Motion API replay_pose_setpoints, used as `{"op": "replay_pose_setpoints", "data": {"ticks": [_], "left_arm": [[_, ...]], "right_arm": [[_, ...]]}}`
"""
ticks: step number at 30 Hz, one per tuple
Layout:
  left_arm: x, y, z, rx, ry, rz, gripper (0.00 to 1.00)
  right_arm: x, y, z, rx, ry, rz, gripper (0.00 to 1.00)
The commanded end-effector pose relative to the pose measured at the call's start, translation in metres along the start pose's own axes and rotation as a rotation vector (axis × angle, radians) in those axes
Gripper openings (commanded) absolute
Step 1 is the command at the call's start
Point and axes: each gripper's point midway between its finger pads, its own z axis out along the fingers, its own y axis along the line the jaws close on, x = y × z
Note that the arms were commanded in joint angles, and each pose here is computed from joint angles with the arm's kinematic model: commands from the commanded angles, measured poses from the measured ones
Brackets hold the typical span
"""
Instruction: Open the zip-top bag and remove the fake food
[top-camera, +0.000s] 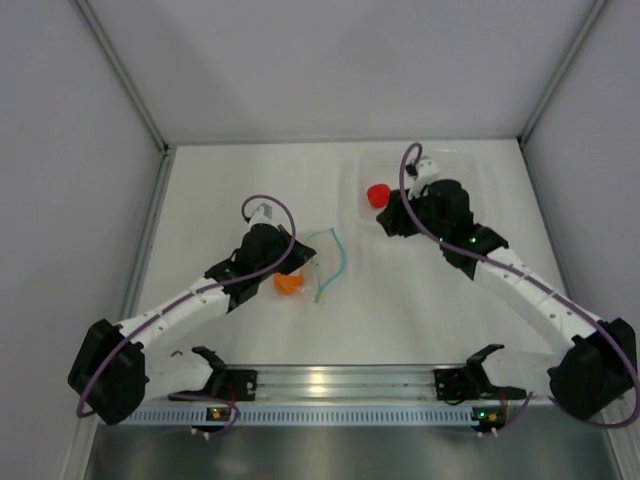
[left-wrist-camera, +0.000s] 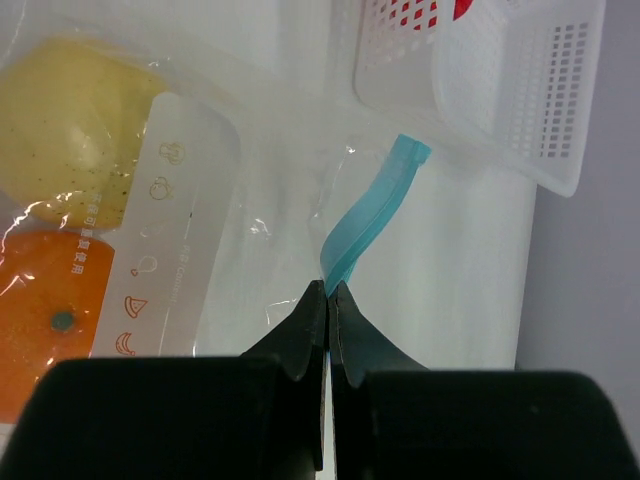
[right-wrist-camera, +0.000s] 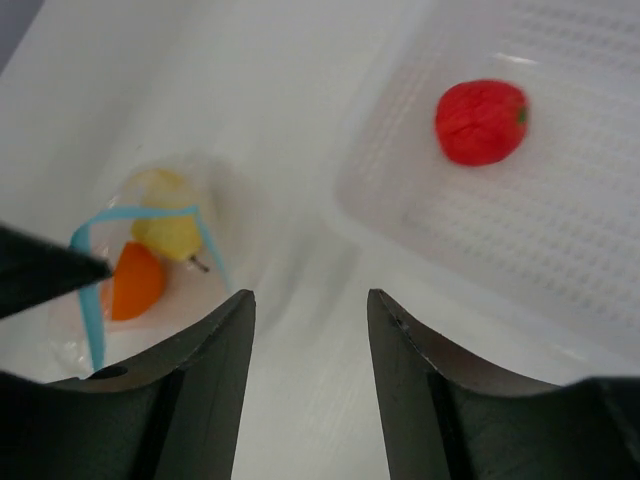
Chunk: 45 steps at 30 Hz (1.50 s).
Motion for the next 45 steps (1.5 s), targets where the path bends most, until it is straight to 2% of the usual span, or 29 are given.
{"op": "replay_pose_setpoints", "data": {"ticks": [1, 6, 8, 14, 18, 28, 35, 40, 45], "left_arm": [[-0.013, -0.031, -0.007, 0.088, -0.017, 0.018, 0.00], [-0.009, -0.046, -0.008, 0.125, 0.014, 0.013, 0.00], [-0.001, -0.061, -0.011, 0.173, 0.066, 0.014, 0.00], [0.009, -0.093, -0.026, 0.270, 0.107, 0.004, 0.00], [0.014, -0.102, -0.032, 0.315, 0.146, -0.018, 0.00], [0.033, -0.058, -0.011, 0.222, 0.183, -0.051, 0.00], [0.032, -0.039, -0.008, 0.182, 0.169, -0.057, 0.00], [0.033, -0.029, -0.007, 0.160, 0.162, -0.060, 0.00], [0.033, -0.019, -0.005, 0.140, 0.163, -0.065, 0.00]], "right_arm": [[0.016, 0.066, -0.010, -0.274, -0.123, 0.073, 0.49], [0.049, 0.114, -0.017, -0.400, -0.111, 0.111, 0.45], [0.054, 0.127, -0.014, -0.403, -0.104, 0.100, 0.45], [0.056, 0.136, -0.011, -0.351, -0.090, 0.064, 0.45], [0.057, 0.128, -0.005, -0.247, -0.064, -0.005, 0.44], [0.108, 0.104, 0.024, -0.072, 0.126, -0.139, 0.45], [0.122, 0.114, 0.038, -0.108, 0.137, -0.156, 0.46], [0.148, 0.123, 0.050, -0.154, 0.218, -0.163, 0.45], [0.162, 0.126, 0.054, -0.184, 0.256, -0.161, 0.48]]}}
